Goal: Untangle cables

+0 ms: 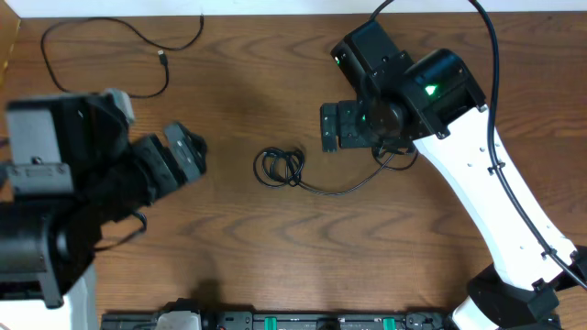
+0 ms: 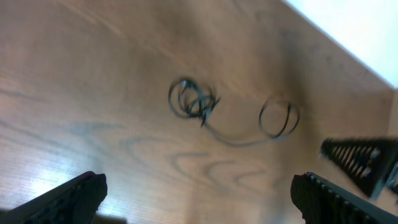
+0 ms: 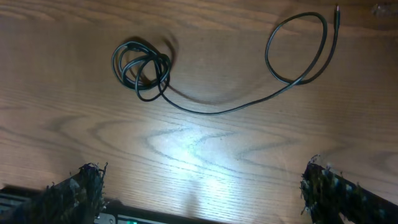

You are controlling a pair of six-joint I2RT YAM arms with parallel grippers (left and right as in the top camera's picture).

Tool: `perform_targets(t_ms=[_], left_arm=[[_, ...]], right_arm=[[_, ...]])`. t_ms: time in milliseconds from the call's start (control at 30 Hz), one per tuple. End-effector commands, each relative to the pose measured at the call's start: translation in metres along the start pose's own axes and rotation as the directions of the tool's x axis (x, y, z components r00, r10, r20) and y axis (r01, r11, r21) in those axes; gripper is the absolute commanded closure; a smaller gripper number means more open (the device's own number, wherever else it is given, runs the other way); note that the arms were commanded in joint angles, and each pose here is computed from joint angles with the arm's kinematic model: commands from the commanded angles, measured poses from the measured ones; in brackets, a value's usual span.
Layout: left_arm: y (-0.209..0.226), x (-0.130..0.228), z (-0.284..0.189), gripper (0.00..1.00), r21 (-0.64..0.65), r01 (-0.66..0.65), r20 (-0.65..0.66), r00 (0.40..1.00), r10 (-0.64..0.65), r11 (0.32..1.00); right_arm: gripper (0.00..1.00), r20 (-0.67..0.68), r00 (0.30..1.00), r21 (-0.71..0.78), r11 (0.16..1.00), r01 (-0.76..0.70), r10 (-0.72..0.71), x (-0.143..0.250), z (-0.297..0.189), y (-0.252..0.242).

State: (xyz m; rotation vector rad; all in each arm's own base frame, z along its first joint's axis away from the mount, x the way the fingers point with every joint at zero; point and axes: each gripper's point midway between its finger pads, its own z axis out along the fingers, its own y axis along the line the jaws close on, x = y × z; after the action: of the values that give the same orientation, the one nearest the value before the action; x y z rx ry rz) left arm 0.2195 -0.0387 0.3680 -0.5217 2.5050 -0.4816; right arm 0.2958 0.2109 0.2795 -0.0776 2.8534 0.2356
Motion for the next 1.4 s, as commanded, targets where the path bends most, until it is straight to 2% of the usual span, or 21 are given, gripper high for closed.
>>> perform_targets(t_ms=[0, 167, 367, 433, 567, 600, 633, 667, 867, 967, 1000, 1033, 1367], left_arm=[[0.007, 0.022, 0.016, 0.00, -0.013, -0.032, -0.078, 0.996, 0.031, 0.999], [0.020, 0.045, 0.053, 0.00, -0.036, -0.062, -0.186, 0.981, 0.054, 0.997], [0.011, 0.068, 0.102, 0.00, 0.035, -0.151, -0.304, 0.940, 0.155, 0.988], [0.008, 0.073, 0.124, 0.00, 0.045, -0.175, -0.328, 0.927, 0.180, 0.984], [0.002, 0.076, 0.160, 0.01, 0.055, -0.204, -0.358, 0.910, 0.210, 0.977], [-0.001, 0.077, 0.168, 0.05, 0.057, -0.212, -0.366, 0.905, 0.218, 0.976], [-0.004, 0.077, 0.179, 0.23, 0.060, -0.220, -0.376, 0.899, 0.226, 0.974], [-0.006, 0.077, 0.188, 0.31, 0.062, -0.227, -0.387, 0.892, 0.233, 0.972], [-0.019, 0.084, 0.254, 0.31, 0.068, -0.263, -0.447, 0.854, 0.265, 0.962], [-0.021, 0.091, 0.287, 0.32, 0.068, -0.275, -0.475, 0.836, 0.273, 0.959], [-0.020, 0.094, 0.295, 0.44, 0.065, -0.277, -0.487, 0.830, 0.273, 0.959], [-0.019, 0.098, 0.302, 0.51, 0.061, -0.281, -0.501, 0.822, 0.272, 0.958], [-0.011, 0.106, 0.328, 0.51, 0.041, -0.280, -0.536, 0.804, 0.257, 0.959]], right_arm=[[0.01, 0.002, 1.000, 0.011, 1.000, 0.018, -0.019, 0.001, 0.001, 0.000], [0.01, 0.014, 1.000, 0.005, 1.000, 0.018, -0.018, -0.002, 0.001, 0.001], [0.01, -0.040, 0.999, -0.071, 0.997, -0.001, -0.002, 0.008, 0.000, 0.014], [0.01, 0.025, 1.000, -0.019, 1.000, -0.017, 0.017, -0.007, -0.002, 0.001], [0.01, 0.030, 0.994, 0.112, 0.988, -0.106, 0.103, -0.014, -0.003, -0.045], [0.01, 0.026, 0.992, 0.148, 0.981, -0.128, 0.126, -0.014, -0.003, -0.059], [0.01, 0.024, 0.989, 0.174, 0.974, -0.148, 0.146, -0.014, -0.004, -0.071], [0.01, 0.025, 0.986, 0.189, 0.968, -0.166, 0.164, -0.016, -0.005, -0.080], [0.01, 0.032, 0.972, 0.194, 0.953, -0.233, 0.231, -0.023, -0.006, -0.102], [0.01, 0.018, 0.980, 0.200, 0.960, -0.198, 0.198, -0.021, -0.006, -0.102], [0.01, 0.018, 0.981, 0.199, 0.960, -0.195, 0.196, -0.021, -0.005, -0.101], [0.01, 0.015, 0.981, 0.199, 0.961, -0.190, 0.191, -0.021, -0.005, -0.100], [0.01, 0.028, 0.984, 0.186, 0.966, -0.178, 0.176, -0.024, 0.000, -0.093]])
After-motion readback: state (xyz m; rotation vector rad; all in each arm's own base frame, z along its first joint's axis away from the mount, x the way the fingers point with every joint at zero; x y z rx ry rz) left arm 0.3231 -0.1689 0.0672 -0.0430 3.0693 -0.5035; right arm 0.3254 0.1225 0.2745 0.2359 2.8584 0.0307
